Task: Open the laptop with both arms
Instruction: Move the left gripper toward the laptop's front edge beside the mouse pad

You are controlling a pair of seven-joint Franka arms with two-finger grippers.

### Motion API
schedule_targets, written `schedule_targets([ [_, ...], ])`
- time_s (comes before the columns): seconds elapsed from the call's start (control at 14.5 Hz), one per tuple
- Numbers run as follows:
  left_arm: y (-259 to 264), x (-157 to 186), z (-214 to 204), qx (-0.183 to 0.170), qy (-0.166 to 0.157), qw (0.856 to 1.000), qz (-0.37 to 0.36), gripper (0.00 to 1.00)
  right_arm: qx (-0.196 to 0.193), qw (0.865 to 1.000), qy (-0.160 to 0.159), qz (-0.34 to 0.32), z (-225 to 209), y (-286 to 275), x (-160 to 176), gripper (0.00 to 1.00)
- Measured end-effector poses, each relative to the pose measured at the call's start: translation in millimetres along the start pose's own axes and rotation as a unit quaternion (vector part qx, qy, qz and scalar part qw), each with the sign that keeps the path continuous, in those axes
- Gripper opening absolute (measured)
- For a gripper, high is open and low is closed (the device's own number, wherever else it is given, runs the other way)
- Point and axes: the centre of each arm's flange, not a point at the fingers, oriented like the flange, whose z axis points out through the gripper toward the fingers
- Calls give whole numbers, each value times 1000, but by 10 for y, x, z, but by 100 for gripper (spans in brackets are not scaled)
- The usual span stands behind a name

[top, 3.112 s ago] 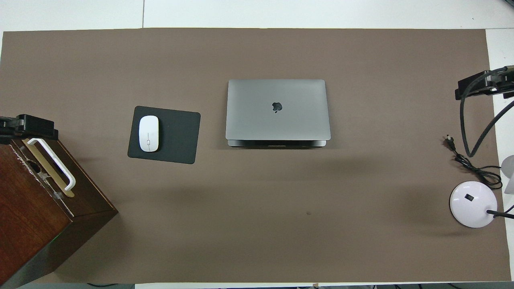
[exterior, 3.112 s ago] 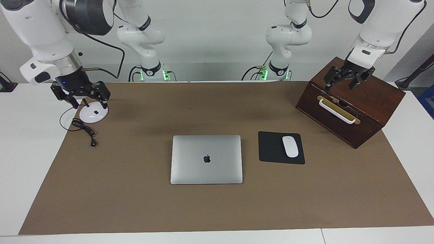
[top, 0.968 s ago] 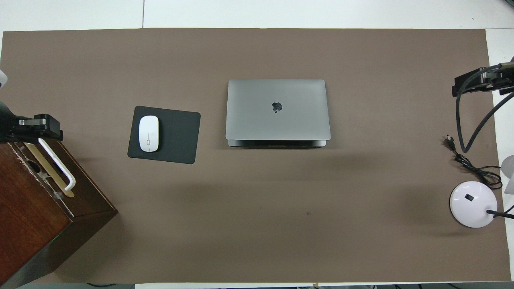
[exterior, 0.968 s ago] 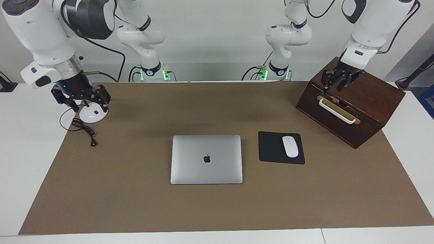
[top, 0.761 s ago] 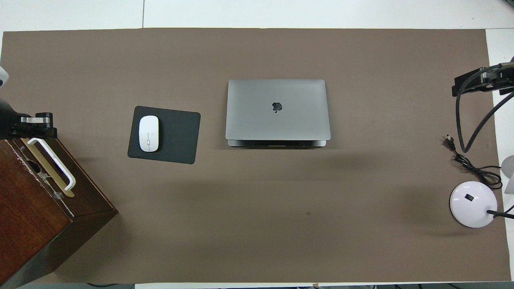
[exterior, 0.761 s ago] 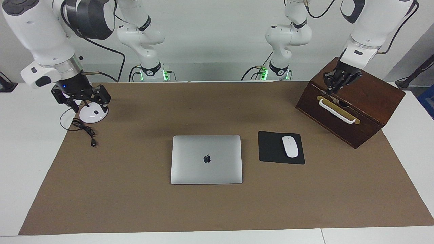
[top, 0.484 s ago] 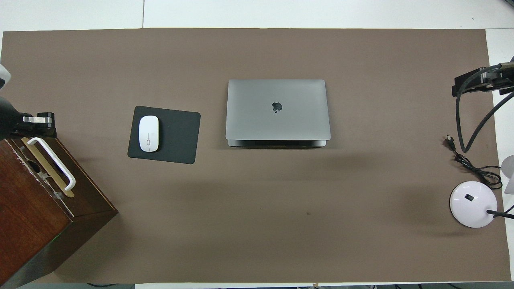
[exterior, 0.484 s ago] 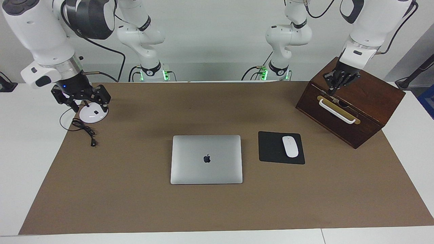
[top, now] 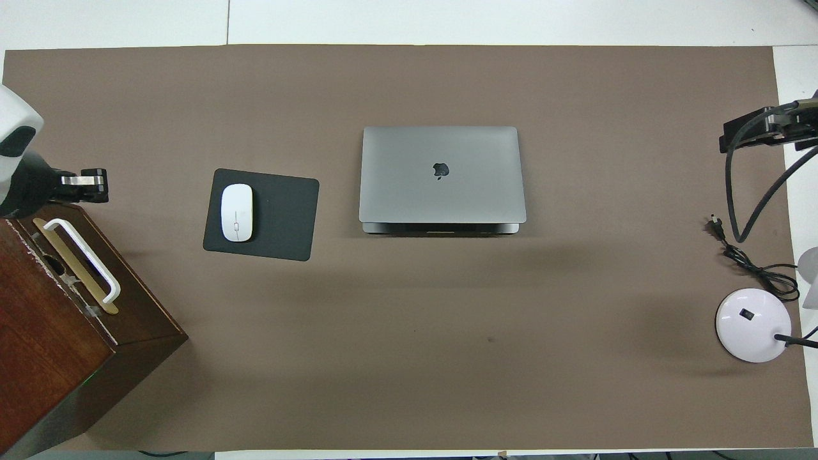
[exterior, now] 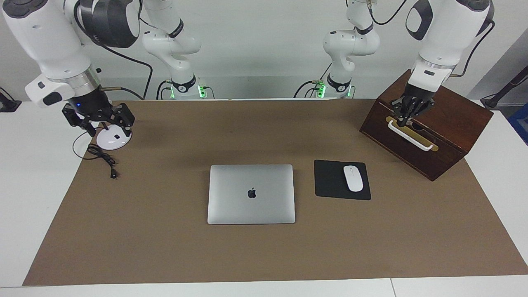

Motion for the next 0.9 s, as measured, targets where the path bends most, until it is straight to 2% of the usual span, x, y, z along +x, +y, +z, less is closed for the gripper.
schedule_targets([
  [0.28, 302, -212, 296, -13, 46, 998, 31, 1, 0, 1000, 0, 0, 0, 0, 0, 100],
  [0.48, 591, -422, 560, -21, 61, 995, 72, 1, 0, 1000, 0, 0, 0, 0, 0, 100],
  [0.76, 921, -760, 1013, -34, 98, 983, 149, 1, 0, 1000, 3, 0, -5, 0, 6, 100],
  [0.9, 1116, -963, 1256, -43, 118, 975, 182, 1, -1, 1000, 19, 0, -32, -1, 43, 100],
])
